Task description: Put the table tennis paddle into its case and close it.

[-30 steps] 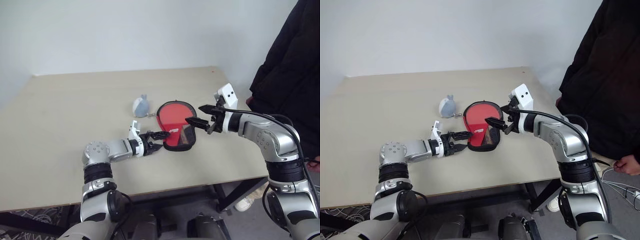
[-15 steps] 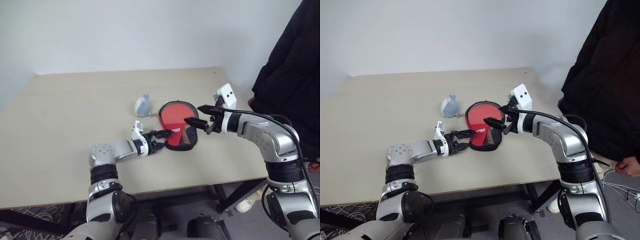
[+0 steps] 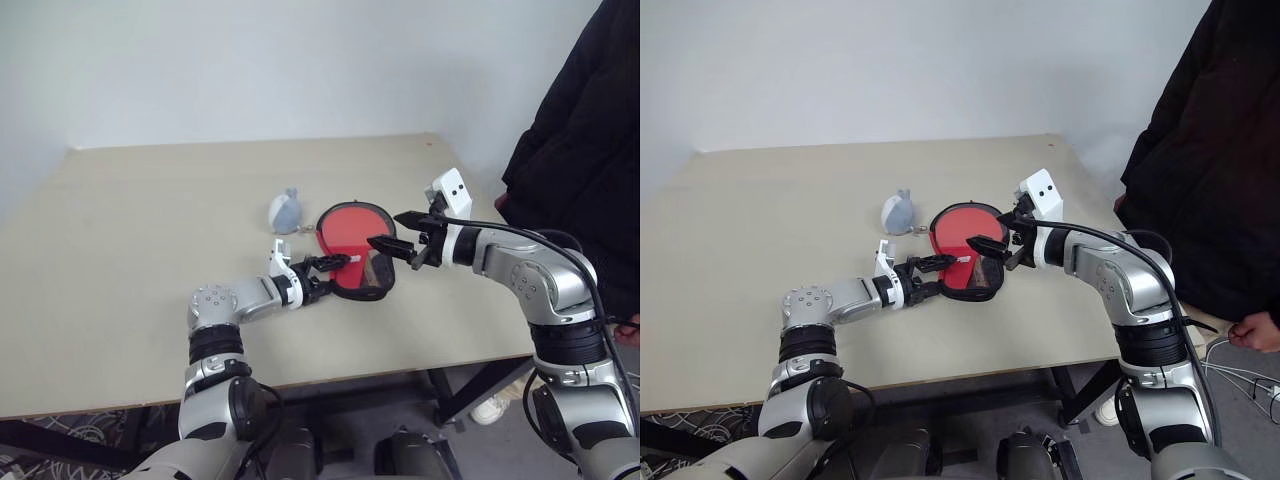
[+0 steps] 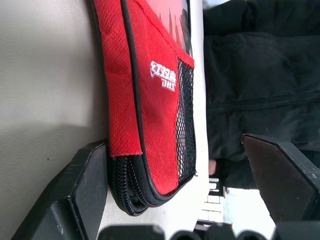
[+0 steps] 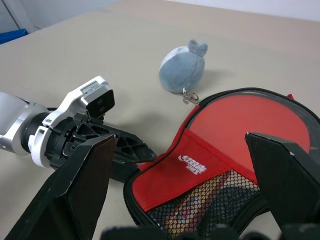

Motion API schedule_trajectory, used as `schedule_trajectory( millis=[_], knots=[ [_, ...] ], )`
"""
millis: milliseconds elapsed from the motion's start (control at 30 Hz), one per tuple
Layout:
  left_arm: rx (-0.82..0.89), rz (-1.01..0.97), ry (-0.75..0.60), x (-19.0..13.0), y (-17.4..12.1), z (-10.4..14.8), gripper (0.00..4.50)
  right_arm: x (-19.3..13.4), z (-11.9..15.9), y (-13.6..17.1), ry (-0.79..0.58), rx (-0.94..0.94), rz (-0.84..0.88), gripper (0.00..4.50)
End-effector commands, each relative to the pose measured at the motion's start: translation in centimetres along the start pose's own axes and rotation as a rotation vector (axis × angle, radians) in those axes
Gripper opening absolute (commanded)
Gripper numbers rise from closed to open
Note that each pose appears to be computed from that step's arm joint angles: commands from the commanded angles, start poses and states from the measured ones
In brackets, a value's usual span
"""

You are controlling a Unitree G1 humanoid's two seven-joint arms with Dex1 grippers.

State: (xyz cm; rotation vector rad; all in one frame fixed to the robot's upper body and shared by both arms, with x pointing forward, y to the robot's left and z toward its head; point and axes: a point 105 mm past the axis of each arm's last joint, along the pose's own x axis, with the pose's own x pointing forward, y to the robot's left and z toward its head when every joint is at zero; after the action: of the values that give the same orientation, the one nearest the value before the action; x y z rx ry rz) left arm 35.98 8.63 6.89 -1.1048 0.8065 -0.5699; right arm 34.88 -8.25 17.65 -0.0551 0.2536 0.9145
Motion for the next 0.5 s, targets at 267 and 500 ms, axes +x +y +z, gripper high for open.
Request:
schedule_trajectory(
  millis=[267,500],
  knots=[
    [0.018,0.040,0.022,0.1,0.7,-0.4,2.77,-0.1,1.6,0.6,-0.045,-0.038,0.017,4.50],
    [0.030,0.074,0.088,0.3,1.6,-1.9,1.11,-0.2,1.4,0.6,-0.023,-0.085,0.031,4.50]
  ],
)
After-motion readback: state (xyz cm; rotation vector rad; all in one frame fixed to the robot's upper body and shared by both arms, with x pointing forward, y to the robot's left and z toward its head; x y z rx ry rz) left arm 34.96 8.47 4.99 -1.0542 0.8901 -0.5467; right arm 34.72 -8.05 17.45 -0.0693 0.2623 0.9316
